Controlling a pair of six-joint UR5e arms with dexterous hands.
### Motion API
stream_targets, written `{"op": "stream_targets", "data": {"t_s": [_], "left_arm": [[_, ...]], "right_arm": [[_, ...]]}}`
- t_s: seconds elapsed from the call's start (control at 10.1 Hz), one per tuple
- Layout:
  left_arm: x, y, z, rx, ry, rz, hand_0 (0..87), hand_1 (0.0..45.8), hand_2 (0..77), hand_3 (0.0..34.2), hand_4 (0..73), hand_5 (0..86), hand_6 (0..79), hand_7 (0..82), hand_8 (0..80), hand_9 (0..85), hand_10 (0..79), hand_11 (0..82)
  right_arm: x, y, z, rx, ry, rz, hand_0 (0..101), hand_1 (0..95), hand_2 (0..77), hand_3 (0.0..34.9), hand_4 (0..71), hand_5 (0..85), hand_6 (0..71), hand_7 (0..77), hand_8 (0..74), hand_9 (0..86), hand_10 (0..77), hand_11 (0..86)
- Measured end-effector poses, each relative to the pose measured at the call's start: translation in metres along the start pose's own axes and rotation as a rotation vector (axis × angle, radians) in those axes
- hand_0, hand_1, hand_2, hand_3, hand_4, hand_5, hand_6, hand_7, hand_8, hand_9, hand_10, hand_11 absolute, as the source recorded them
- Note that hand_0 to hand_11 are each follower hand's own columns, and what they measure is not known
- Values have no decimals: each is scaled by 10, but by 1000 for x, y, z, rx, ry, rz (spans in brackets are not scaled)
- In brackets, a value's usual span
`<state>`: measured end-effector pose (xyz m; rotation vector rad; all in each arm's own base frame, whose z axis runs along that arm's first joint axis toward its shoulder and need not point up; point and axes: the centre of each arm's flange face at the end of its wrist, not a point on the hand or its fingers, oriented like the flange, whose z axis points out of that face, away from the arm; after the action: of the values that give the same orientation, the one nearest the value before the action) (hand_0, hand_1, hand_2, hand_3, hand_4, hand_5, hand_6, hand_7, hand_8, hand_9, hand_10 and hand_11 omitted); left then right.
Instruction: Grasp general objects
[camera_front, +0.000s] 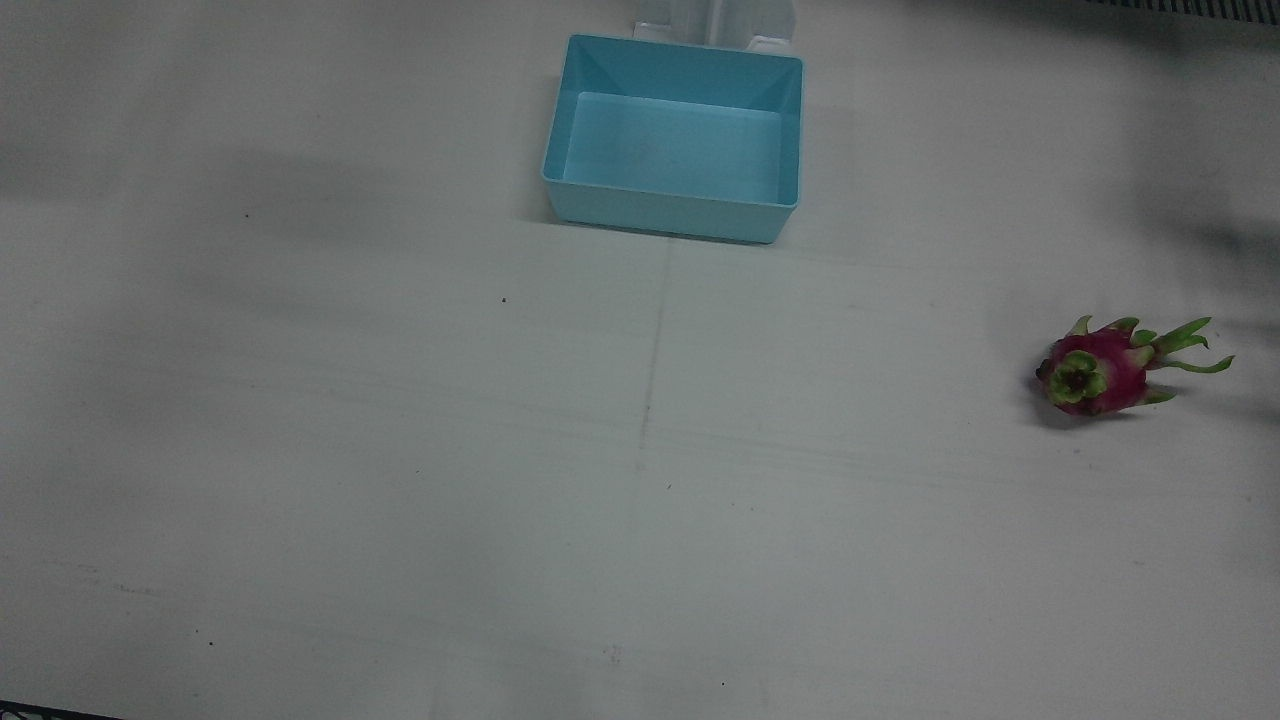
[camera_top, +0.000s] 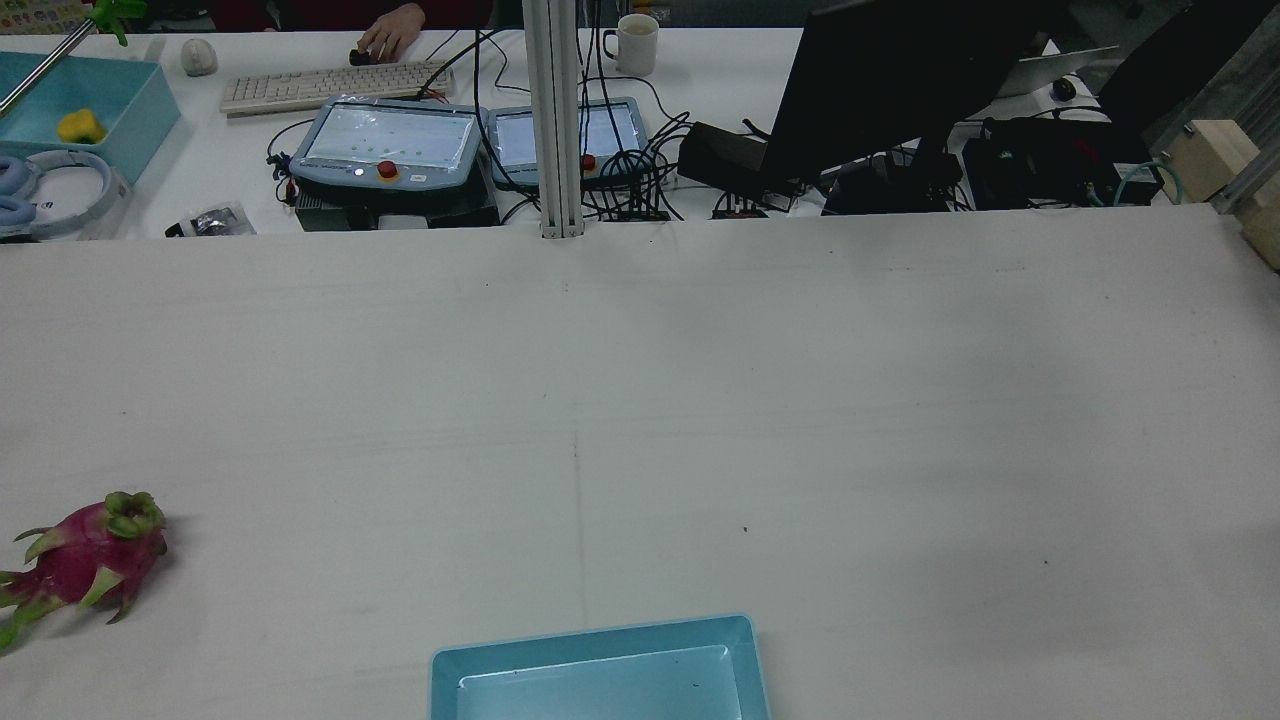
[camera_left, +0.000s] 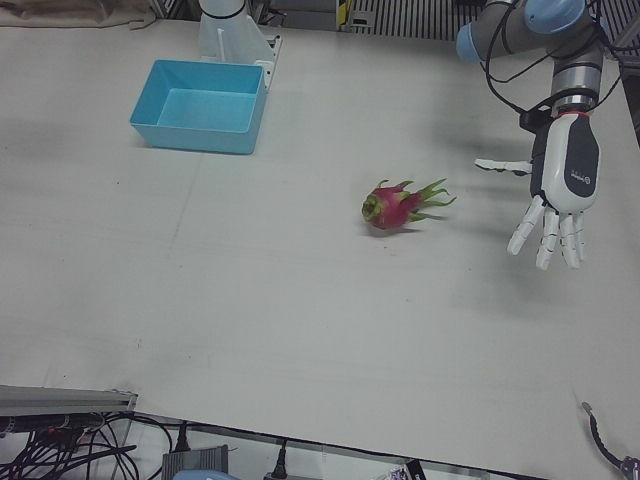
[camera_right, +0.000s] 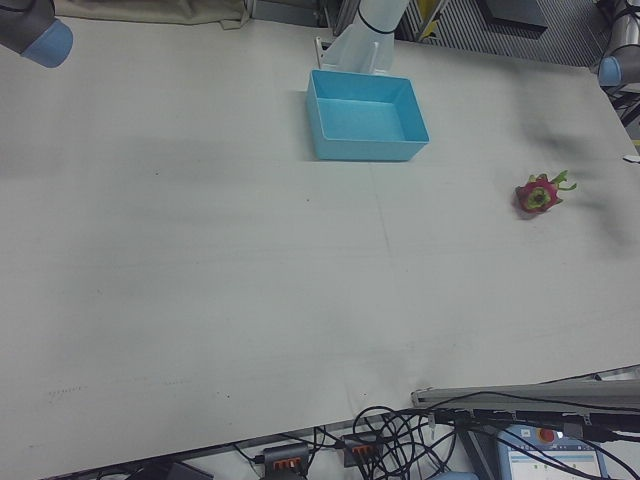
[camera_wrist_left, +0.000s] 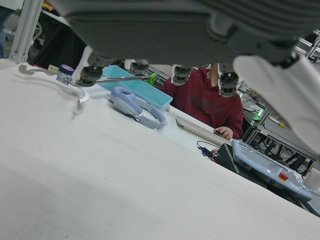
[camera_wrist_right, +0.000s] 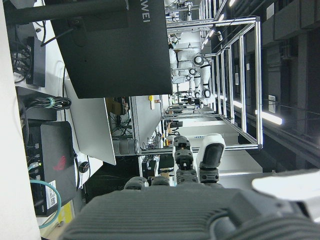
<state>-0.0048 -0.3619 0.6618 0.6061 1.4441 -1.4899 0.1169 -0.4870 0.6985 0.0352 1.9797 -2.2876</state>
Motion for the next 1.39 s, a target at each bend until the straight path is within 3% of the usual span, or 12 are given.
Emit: {"op": "stream_targets", "data": {"t_s": [0.2, 0.3, 0.5, 0.7, 0.8, 1.0, 1.19, 1.39], "left_arm": [[0, 4, -12, -47, -68, -81, 541, 5, 16, 304, 60, 38, 16, 87, 16, 16, 136, 11], [13, 6, -25, -72, -60, -119, 537, 5, 16, 305, 60, 38, 11, 76, 16, 16, 136, 11], [45, 7, -19, -101, 69, -142, 536, 5, 16, 307, 60, 27, 11, 44, 11, 11, 136, 11], [79, 10, 36, -56, 250, -113, 517, 5, 16, 302, 60, 27, 11, 38, 16, 11, 136, 11], [90, 11, 61, -36, 321, -98, 535, 5, 16, 306, 60, 93, 11, 120, 16, 11, 136, 11], [99, 13, 112, 2, 454, -89, 540, 5, 16, 306, 60, 114, 16, 131, 16, 11, 136, 11], [97, 44, 149, 19, 563, -135, 541, 5, 16, 305, 60, 120, 16, 131, 11, 11, 142, 11], [106, 90, 170, 26, 636, -202, 540, 5, 11, 306, 60, 120, 22, 153, 11, 11, 136, 11]], "right_arm": [[0, 0, 0, 0, 0, 0, 0, 54, 16, 0, 0, 736, 0, 0, 0, 11, 0, 5], [0, 0, 0, 0, 0, 0, 0, 54, 16, 0, 0, 736, 0, 0, 0, 11, 0, 5], [0, 0, 0, 1, 0, 0, 0, 54, 16, 0, 0, 736, 0, 0, 0, 11, 0, 5], [0, -1, 0, 1, 0, 0, 0, 54, 16, 0, 0, 736, 0, 0, 0, 11, 0, 5], [0, -1, 0, 1, 0, 0, 0, 54, 16, 0, 0, 736, 0, 0, 0, 11, 0, 5], [0, -1, 0, 1, 0, 0, 0, 54, 16, 0, 0, 736, 0, 0, 0, 11, 0, 5], [0, -1, 0, 2, 0, 0, 0, 54, 16, 0, 0, 736, 0, 0, 0, 11, 0, 5], [0, -1, 0, 1, 0, 0, 0, 54, 16, 0, 0, 736, 0, 0, 0, 11, 0, 5]]}}
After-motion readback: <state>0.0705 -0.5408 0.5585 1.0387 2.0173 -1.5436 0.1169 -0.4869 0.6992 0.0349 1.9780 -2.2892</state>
